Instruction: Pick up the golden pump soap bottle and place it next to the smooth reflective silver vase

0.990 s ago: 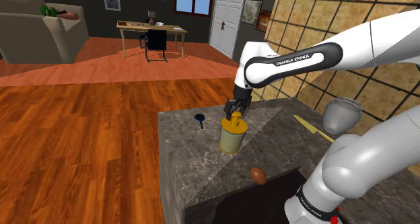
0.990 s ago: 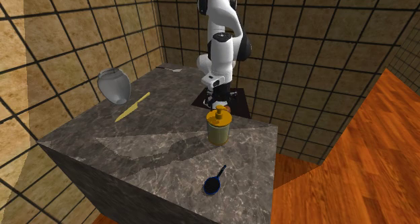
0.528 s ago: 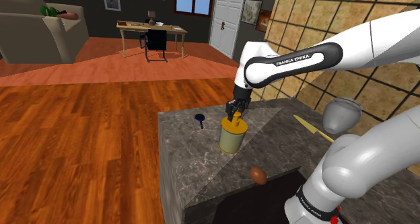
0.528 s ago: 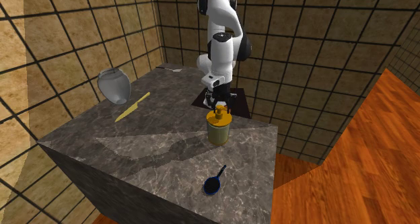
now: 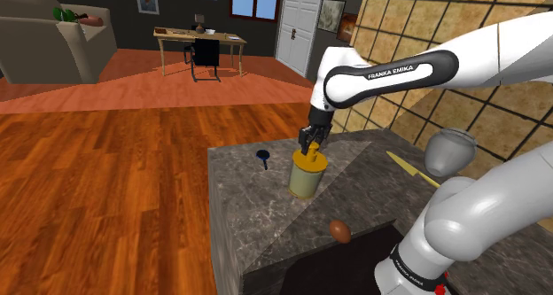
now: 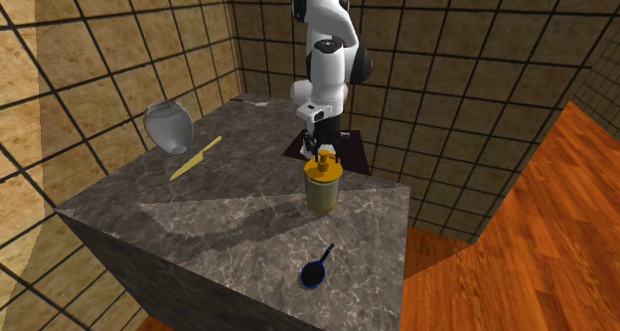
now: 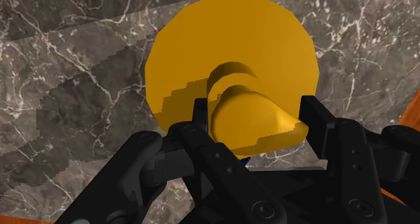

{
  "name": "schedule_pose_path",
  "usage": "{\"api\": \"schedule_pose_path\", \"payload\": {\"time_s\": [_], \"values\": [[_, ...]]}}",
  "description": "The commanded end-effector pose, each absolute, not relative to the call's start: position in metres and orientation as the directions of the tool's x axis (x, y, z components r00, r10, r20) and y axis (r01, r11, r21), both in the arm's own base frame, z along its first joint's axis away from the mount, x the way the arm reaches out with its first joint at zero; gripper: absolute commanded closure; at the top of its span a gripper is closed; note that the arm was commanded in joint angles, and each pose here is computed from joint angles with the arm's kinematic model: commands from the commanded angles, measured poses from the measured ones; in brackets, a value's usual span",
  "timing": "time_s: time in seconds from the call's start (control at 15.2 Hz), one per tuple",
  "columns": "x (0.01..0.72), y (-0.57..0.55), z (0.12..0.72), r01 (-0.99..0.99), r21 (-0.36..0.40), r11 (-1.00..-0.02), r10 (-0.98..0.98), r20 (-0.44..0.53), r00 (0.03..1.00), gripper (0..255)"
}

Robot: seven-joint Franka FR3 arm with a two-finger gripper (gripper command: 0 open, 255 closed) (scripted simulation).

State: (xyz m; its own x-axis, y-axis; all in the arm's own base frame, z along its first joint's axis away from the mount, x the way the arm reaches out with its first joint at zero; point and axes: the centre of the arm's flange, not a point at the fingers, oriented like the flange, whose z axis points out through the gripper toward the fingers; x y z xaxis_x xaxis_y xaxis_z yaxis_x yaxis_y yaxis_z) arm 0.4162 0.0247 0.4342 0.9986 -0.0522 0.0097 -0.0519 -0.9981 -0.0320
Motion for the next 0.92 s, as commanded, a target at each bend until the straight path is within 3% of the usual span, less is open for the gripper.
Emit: {"api": "schedule_pose_path", "payload": {"time_s": [0.0, 0.86], "values": [[0.416, 0.026, 0.446, -0.052, -0.032, -0.998, -0.052, 0.010, 0.999, 255], [0.416, 0.026, 0.514, -0.052, -0.032, -0.998, -0.052, 0.010, 0.999, 255]]}}
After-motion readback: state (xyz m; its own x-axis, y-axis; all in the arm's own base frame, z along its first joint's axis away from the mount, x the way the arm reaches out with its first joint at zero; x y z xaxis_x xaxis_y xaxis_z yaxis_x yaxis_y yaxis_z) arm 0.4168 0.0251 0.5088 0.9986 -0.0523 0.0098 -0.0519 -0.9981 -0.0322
